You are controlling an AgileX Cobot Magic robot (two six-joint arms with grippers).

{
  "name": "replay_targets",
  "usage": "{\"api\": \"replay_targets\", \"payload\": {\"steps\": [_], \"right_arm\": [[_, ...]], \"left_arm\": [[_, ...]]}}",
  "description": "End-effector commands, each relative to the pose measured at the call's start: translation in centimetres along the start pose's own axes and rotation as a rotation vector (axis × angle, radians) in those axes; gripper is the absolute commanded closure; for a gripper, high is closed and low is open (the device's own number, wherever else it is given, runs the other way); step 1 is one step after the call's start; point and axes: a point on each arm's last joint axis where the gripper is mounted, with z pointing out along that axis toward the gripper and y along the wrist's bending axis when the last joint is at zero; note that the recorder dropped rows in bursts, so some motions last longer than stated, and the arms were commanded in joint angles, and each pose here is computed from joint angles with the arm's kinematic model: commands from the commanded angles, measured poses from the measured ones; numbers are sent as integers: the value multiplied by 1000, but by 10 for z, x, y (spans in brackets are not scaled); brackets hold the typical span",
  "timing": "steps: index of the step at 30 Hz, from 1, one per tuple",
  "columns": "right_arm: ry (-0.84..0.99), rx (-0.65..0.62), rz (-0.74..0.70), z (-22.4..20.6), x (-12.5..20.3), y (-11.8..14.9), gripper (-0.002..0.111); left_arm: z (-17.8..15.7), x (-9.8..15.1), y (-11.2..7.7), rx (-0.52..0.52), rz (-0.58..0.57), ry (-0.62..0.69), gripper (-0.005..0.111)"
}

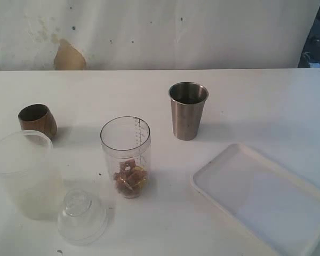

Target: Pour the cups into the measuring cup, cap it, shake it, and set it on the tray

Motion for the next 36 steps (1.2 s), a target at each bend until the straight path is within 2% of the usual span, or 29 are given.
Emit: {"api": "replay_targets", "payload": {"steps": [1,11,13,15,19,23,27,33,36], "right_arm": [[-3,1,-5,0,0,0,108],[-8,0,-5,0,0,0,108],[-37,16,-118,0,-3,-1,108],[-80,14,-143,0,-7,-1,108],[-245,5,-169,-3,-22,1,108],[-538,-7,-184,-13,-46,5,108],[-709,-72,-23,-22,-59,7,108],[-890,-104,-2,-34,-70,8,108],[-967,-126,81,-40,-75,6,108]], "left_arm": [[0,0,0,2,-13,-14,106],[0,0,0,2,-11,-14,106],[0,0,0,2,-11,-14,106],[0,0,0,2,-11,-14,106],[0,0,0,2,-11,-14,106],[0,0,0,2,-11,-14,106],[0,0,0,2,-11,-14,106],[0,0,0,2,-11,-14,106],[0,0,0,2,-11,-14,106]]}}
